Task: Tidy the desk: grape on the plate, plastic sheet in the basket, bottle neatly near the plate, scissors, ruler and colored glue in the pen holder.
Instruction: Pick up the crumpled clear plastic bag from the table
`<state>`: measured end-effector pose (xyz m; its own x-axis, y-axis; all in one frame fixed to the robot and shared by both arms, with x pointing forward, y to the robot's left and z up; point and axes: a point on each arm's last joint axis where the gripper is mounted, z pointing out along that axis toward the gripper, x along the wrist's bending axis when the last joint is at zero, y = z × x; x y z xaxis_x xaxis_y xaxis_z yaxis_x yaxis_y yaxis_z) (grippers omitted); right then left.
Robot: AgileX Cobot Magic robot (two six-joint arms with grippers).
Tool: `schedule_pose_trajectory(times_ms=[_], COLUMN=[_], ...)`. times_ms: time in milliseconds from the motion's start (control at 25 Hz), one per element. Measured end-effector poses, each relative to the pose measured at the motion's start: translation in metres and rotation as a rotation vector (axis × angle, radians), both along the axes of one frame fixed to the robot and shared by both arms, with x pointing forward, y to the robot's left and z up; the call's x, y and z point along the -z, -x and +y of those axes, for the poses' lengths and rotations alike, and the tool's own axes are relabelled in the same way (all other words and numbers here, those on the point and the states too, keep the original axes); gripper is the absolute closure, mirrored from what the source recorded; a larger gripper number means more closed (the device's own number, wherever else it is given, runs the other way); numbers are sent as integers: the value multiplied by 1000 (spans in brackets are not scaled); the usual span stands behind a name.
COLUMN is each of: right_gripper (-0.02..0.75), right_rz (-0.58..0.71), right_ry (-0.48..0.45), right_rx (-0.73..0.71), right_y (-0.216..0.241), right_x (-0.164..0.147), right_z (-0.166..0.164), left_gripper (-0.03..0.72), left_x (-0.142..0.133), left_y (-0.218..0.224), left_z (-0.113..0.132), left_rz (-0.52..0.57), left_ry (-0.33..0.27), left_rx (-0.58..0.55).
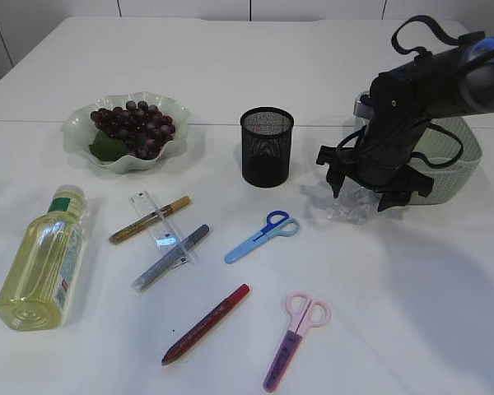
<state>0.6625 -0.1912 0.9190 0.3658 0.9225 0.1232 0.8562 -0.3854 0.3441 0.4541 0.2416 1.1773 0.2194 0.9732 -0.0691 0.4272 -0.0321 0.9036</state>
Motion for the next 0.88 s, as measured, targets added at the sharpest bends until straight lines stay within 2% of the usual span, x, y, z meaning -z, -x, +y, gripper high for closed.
schedule_pose_trajectory(times_ms=[680, 760, 880], right_gripper=[155, 173, 269], right_rz=[31, 33, 35], right_ry=[-14, -16, -15], right_rx=[19, 21, 21], right_y=[3, 3, 3], right_x=[1, 1, 1], right_z=[1, 1, 1], left_gripper=[211, 211, 211], left_x=[0, 0, 0], left_y=[0, 0, 0], left_z=[0, 0, 0], left_rz=[2, 2, 2], left_ry=[0, 0, 0], left_rx=[0, 0, 0])
